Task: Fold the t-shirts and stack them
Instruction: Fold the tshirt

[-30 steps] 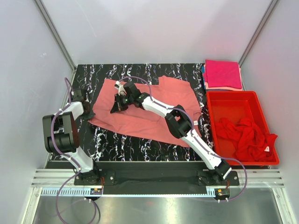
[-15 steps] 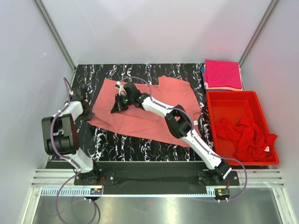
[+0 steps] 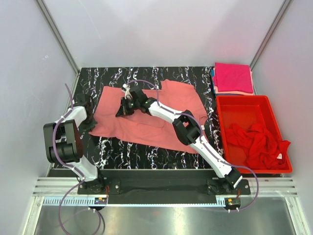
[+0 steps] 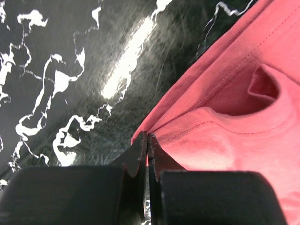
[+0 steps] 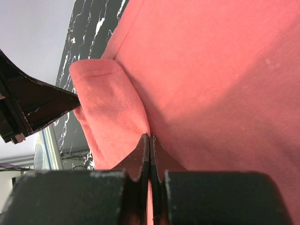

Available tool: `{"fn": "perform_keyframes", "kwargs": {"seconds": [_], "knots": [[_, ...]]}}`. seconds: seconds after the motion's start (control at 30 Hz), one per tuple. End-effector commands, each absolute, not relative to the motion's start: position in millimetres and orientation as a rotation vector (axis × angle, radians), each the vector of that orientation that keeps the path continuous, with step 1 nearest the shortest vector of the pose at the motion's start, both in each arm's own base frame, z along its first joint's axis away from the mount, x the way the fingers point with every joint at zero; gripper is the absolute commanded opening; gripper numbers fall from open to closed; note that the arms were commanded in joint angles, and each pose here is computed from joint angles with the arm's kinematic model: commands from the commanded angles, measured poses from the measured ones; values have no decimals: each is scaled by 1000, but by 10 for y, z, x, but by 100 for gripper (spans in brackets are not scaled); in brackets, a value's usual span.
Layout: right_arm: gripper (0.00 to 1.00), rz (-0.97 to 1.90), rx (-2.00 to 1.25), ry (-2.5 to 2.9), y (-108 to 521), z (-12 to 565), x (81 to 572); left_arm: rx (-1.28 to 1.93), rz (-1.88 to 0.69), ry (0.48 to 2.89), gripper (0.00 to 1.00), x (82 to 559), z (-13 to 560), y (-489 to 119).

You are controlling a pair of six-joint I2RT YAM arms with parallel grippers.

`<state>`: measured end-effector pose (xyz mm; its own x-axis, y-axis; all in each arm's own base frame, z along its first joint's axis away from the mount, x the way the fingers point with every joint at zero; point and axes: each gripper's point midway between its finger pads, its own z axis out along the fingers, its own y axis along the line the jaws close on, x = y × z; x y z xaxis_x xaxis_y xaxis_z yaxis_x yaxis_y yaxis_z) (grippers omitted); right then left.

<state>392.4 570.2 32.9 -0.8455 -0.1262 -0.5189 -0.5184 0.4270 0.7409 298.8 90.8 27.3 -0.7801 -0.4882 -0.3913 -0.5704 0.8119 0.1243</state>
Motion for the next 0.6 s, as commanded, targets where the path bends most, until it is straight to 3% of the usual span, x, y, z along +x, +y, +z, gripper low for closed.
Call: {"fn": "perform_keyframes", "kwargs": {"seconds": [0.0, 0.1, 0.3, 0.47, 0.57], "knots": [[0, 1422, -548, 2148, 5798, 888, 4078, -853, 372, 2631, 2, 2958, 338, 946], [0, 1451, -562, 2149, 5821, 870, 4047, -857, 337, 2610, 10, 2975, 416, 917], [1, 1558, -607, 2149, 5905, 851, 3861, -956, 611, 2511, 10, 2760, 756, 1280], [6, 1544, -661, 2140, 5957, 945, 3750, -1092, 649, 2408, 13, 2643, 880, 1429], [6, 1509, -655, 2146, 5923, 945, 3767, -1184, 633, 2372, 1, 2555, 886, 1476]]}}
